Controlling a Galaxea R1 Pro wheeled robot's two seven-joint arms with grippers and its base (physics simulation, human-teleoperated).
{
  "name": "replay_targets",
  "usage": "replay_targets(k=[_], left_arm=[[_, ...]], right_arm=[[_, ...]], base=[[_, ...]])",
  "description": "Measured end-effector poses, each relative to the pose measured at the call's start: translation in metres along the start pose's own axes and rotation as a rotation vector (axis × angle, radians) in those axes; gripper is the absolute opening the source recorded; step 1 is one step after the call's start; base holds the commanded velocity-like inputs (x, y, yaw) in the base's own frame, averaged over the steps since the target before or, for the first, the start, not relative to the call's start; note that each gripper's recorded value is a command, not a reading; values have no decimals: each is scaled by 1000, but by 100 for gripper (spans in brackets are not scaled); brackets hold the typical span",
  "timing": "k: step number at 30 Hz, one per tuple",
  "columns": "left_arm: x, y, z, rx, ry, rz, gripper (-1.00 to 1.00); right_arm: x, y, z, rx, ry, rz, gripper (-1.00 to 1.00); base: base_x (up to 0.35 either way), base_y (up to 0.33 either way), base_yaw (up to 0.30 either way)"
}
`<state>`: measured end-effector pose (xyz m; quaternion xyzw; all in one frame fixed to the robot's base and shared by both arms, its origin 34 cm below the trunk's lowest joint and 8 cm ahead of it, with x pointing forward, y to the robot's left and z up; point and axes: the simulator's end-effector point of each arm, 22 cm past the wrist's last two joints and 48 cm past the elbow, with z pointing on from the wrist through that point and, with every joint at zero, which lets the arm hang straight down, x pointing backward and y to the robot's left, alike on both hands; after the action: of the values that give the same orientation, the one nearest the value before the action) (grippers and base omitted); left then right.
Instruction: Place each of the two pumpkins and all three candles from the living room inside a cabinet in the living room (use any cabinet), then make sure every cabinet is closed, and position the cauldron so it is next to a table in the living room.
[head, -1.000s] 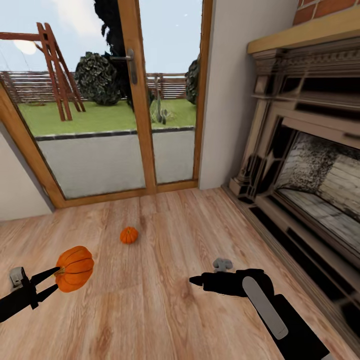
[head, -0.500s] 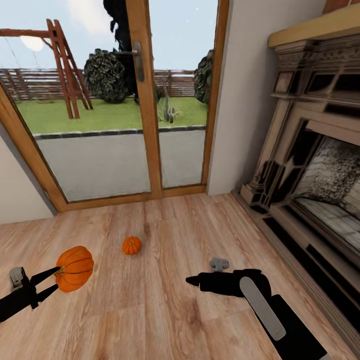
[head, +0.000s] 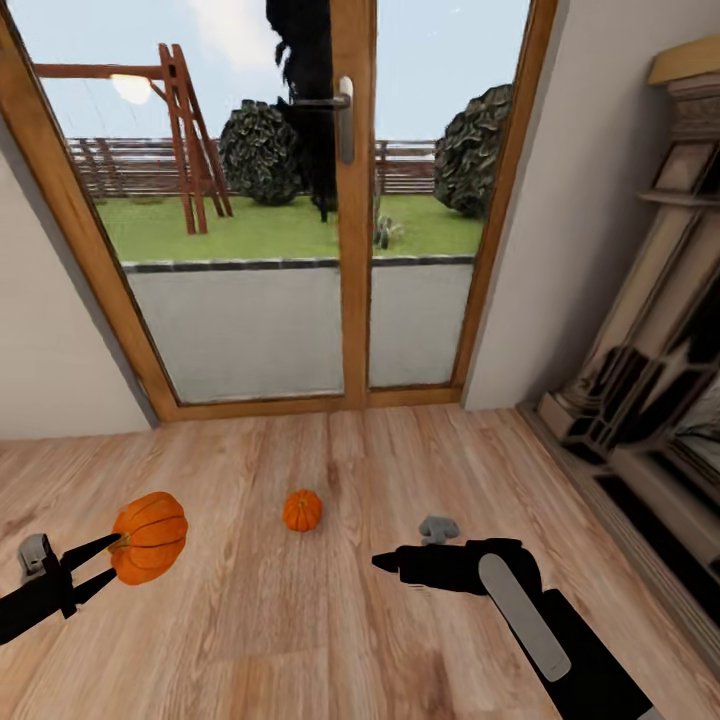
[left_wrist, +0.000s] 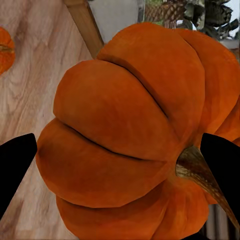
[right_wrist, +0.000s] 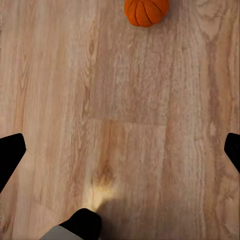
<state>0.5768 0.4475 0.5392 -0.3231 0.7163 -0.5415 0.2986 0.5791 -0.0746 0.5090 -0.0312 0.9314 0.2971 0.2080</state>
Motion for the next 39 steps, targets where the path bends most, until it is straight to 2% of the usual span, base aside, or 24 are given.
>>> replay_targets(k=[14, 39], left_arm=[[1, 1, 1, -1, 3, -2, -100], [1, 0, 1, 0, 2, -2, -100]], right_arm=[[1, -1, 1, -2, 3, 4, 100], [-3, 3, -2, -12, -9, -1, 100]], base=[[272, 190, 250], [279, 165, 7]])
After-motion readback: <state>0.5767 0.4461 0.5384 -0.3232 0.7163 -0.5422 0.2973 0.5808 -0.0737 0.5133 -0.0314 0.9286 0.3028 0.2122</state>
